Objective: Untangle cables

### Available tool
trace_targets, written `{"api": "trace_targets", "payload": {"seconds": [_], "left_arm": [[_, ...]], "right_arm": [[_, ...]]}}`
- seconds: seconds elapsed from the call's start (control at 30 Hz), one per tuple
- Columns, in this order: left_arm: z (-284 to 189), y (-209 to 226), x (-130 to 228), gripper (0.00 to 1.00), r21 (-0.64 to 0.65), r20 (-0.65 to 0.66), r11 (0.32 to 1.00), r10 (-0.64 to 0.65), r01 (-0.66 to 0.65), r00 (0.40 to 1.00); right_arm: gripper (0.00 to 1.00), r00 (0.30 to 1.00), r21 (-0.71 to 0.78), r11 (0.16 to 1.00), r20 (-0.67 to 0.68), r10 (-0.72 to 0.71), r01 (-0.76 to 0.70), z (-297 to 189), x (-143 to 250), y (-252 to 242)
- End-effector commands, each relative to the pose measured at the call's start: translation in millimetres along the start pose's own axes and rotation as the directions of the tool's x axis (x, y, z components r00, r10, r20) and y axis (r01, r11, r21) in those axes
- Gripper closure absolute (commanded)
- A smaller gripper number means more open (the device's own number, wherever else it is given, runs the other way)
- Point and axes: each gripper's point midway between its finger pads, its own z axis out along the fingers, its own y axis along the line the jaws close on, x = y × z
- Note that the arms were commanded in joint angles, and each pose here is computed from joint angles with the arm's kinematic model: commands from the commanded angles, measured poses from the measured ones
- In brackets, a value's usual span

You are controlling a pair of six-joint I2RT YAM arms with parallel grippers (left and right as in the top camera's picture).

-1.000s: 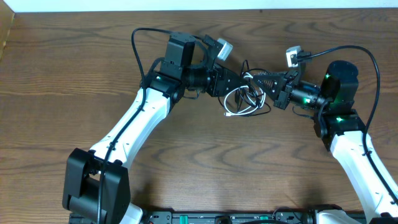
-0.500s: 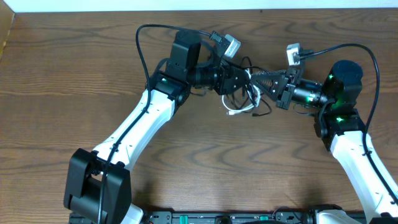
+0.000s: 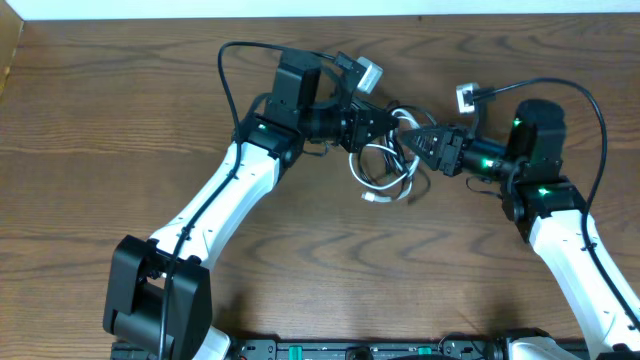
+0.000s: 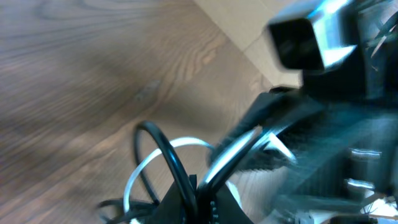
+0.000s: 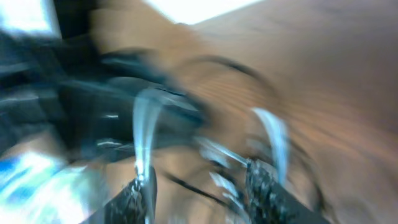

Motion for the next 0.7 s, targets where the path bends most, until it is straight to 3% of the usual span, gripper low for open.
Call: {"api": "trace_targets", "payload": {"seconds": [0.0, 0.07, 0.13, 0.23, 0.3, 0.4, 0.57, 0.67], "left_arm": [[-9.1, 11.0, -0.2, 0.93, -0.015, 0.003, 0.999, -0.031, 0.031, 1.0], [-11.6, 14.7, 1.5, 0.93, -0.024, -0.002, 0.999, -0.047, 0.047, 0.999], [-11.6, 14.9, 2.8, 0.93, -0.025, -0.006, 0.998, -0.053, 0.052, 0.999], [-9.3, 12.6, 4.5, 0.93, -0.022, -0.012, 0.998, -0.053, 0.053, 0.999], [-7.0, 17.5, 8.1, 0.93, -0.062, -0.02, 0.996, -0.065, 0.064, 0.998], [-3.6, 25.4, 14.1, 0.92, -0.128, -0.032, 0.989, -0.081, 0.076, 0.996], [-2.2, 49.3, 17.6, 0.93, -0.305, -0.001, 0.943, -0.138, 0.131, 0.99], [-7.1, 64.1, 16.7, 0.92, -0.391, 0.037, 0.904, -0.174, 0.174, 0.984]], "right_arm": [[0.56, 0.99, 0.484, 0.869, 0.129, 0.049, -0.106, -24.0, -3.8, -89.6], [0.53, 0.983, 0.634, 0.753, 0.152, 0.104, -0.178, -43.6, 10.6, -119.2], [0.56, 0.983, 0.661, 0.728, 0.135, 0.125, -0.183, -47.7, 19.0, -124.2], [0.59, 0.997, 0.549, 0.833, 0.031, 0.065, -0.071, -30.1, 21.4, -101.8], [0.59, 0.991, 0.301, 0.945, -0.084, -0.109, 0.129, -7.8, 23.8, -57.5], [0.58, 0.974, 0.151, 0.965, -0.105, -0.201, 0.215, 3.3, 26.9, -28.1], [0.6, 0.987, 0.238, 0.959, -0.014, 0.16, -0.152, 4.5, 25.2, -36.1], [0.64, 0.972, 0.24, 0.943, 0.012, 0.237, -0.232, 4.6, 23.9, -36.4]]}}
